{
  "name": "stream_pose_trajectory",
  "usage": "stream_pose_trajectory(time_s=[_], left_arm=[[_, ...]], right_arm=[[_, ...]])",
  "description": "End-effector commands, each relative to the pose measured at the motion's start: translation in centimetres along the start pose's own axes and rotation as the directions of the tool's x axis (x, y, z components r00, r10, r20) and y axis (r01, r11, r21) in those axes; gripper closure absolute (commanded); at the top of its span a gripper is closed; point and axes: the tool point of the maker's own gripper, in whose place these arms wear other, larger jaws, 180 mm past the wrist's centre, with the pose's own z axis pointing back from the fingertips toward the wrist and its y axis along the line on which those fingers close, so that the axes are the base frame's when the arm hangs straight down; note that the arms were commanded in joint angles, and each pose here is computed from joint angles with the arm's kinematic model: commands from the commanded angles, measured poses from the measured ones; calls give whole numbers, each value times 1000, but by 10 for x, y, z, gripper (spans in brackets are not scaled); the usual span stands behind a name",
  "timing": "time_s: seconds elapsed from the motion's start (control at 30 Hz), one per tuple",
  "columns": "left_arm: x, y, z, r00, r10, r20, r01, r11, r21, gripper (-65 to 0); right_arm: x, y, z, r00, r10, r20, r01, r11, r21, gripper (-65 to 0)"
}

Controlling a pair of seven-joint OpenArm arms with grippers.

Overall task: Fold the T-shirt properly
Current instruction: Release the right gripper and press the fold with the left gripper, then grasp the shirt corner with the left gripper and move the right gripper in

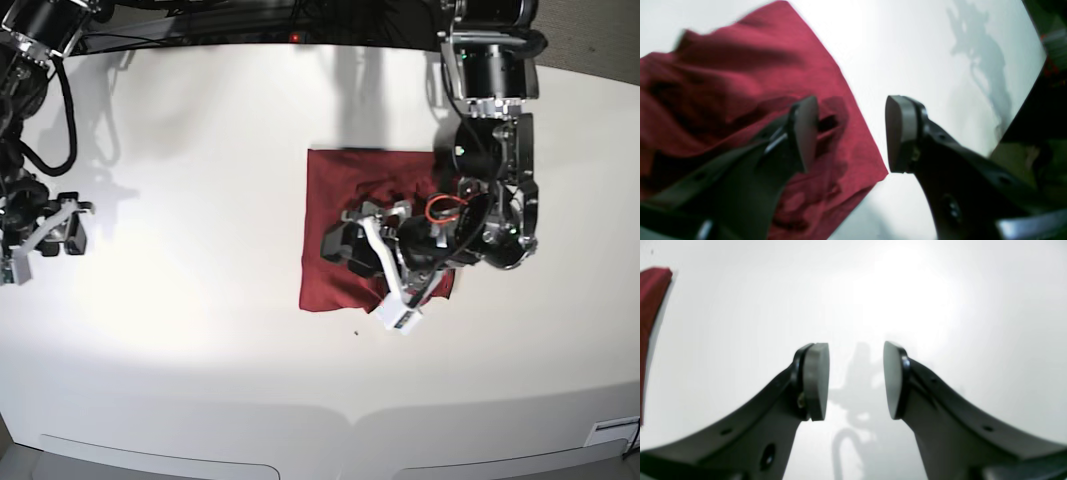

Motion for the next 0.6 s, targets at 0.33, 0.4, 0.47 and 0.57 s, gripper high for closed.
stream_pose_trajectory(time_s=[0.33,0.4,0.47,0.57], left_arm=[[-2,25,-14,967,-207,-150,244,924,293,-317],[-7,27,-13,961,-216,-171,260,918,299,-317],[-9,30,-12,959,-218,-183,266,915,304,-310],[-10,30,-11,958,-216,-188,266,914,305,-175]], right_arm=[[20,-5,7,998,8,70,-8,1000,-4,-265],[21,-4,7,997,5,77,-5,1000,3,-265],[23,-1,7,996,-4,88,3,1000,18,-265],[25,1,7,995,-11,97,8,1000,29,-265]])
